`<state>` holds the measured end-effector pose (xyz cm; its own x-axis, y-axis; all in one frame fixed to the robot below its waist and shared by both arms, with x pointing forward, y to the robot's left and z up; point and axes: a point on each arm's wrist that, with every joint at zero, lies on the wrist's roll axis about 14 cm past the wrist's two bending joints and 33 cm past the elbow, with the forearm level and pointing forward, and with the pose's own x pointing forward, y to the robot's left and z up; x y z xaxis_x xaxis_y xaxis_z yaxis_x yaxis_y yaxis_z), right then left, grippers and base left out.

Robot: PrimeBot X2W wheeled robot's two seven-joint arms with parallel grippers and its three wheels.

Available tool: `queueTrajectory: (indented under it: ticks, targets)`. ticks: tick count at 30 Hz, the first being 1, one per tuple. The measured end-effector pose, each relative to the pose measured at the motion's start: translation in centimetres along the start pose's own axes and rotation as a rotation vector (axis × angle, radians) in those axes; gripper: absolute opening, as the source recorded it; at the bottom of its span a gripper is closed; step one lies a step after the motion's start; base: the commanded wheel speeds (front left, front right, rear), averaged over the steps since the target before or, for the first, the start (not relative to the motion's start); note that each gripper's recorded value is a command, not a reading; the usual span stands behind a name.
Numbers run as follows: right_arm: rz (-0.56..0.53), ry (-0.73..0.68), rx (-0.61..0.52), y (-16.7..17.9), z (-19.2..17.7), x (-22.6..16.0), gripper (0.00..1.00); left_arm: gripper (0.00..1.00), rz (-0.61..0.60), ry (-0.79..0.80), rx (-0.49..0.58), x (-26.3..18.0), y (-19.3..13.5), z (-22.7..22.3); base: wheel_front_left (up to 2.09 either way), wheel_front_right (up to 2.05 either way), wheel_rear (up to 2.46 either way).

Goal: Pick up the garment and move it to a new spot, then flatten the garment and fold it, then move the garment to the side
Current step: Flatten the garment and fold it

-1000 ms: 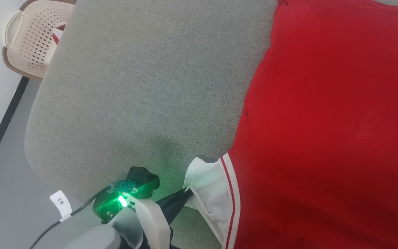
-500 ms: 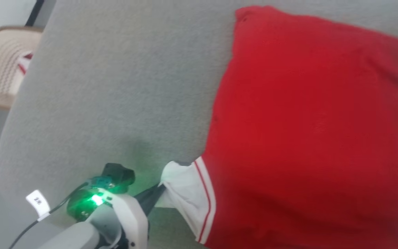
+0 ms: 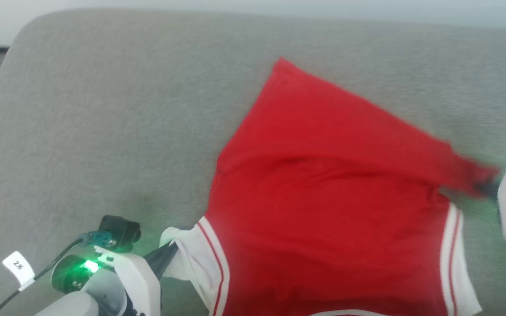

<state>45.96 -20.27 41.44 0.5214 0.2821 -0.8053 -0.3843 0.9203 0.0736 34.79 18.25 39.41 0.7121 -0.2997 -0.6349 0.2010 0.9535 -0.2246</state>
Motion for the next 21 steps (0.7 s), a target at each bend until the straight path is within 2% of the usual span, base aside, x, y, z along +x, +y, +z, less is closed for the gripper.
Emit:
queueTrajectory:
  ticks: [10,17,18,19,21]
  targets:
    - [0.011,0.082,0.174,2.2,-11.0,-3.7,0.00,0.00,-0.042,-0.022,0.040,-0.1,-1.4,1.1,0.00,0.00,0.00]
    - [-0.021,0.056,0.254,2.7,-13.3,-3.1,0.00,0.00,-0.052,-0.021,0.045,0.2,-1.6,1.2,0.00,0.00,0.00]
    - [-0.029,0.052,0.254,2.6,-13.3,-3.0,0.16,0.00,-0.053,-0.020,0.045,0.3,-1.7,1.2,0.00,0.00,0.00]
    - [-0.040,0.050,0.255,2.4,-13.5,-2.9,0.60,0.00,-0.055,-0.021,0.045,0.3,-1.7,1.2,0.00,0.00,0.00]
    - [-0.046,0.052,0.246,2.4,-13.6,-2.7,1.00,0.00,-0.055,-0.020,0.045,0.4,-1.7,1.2,0.00,0.00,0.00]
